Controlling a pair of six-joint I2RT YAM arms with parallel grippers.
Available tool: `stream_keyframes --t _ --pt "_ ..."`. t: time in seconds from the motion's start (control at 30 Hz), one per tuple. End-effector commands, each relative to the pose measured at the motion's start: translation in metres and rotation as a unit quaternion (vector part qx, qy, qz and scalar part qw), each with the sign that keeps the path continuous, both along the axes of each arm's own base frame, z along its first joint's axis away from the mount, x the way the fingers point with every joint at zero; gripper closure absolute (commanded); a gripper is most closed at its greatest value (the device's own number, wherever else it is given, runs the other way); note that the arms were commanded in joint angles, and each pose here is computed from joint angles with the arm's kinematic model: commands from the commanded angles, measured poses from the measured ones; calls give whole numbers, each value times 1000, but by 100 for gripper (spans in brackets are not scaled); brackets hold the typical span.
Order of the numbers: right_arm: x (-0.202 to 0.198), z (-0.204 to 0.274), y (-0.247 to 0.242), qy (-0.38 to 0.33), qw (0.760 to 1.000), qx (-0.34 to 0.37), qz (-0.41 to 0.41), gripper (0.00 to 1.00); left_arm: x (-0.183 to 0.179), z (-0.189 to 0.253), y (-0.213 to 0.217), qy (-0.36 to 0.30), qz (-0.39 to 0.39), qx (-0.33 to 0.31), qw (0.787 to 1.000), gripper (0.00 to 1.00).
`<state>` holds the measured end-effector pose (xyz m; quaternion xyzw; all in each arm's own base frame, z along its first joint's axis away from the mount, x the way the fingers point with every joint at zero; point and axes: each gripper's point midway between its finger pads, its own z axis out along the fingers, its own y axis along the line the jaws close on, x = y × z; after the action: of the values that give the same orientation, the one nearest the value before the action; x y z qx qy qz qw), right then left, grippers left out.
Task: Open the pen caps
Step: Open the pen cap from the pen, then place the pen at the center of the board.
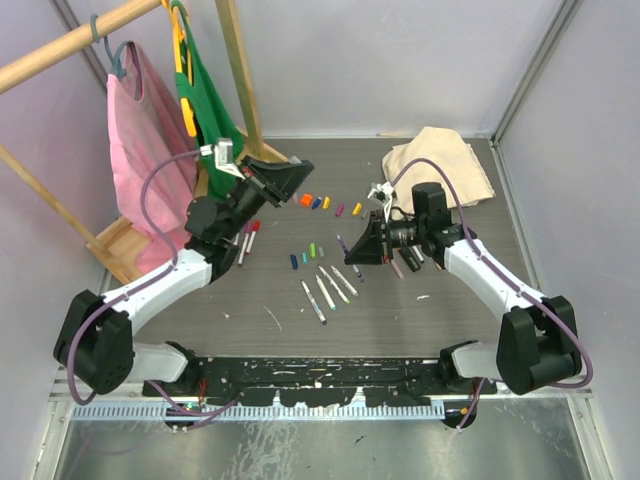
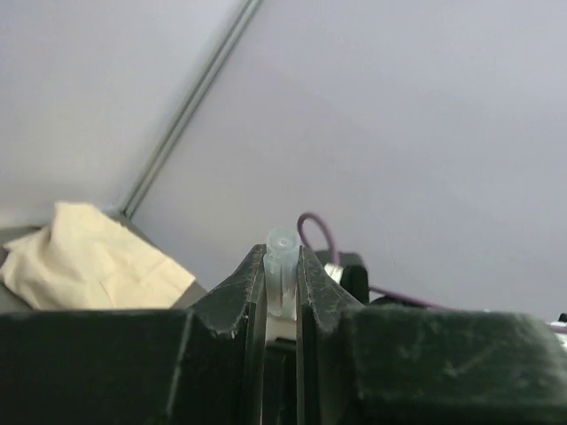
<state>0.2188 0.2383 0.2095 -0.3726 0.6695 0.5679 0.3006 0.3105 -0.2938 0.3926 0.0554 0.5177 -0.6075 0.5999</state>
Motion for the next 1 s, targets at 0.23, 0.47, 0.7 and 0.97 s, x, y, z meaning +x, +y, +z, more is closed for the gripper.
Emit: stream_keyframes --t 0.23,0.47,0.7,0.97 --pt "56 -49 -13 -28 979 -145 -141 99 0 -26 24 32 55 -4 998 100" --pt "77 -93 -15 -13 949 -242 -203 96 11 -106 11 162 34 39 985 100" --pt "82 -127 -12 8 933 -293 -211 90 22 -189 14 304 86 88 945 100" --pt "79 -155 -10 29 922 -334 -193 86 18 -244 12 404 156 178 884 100"
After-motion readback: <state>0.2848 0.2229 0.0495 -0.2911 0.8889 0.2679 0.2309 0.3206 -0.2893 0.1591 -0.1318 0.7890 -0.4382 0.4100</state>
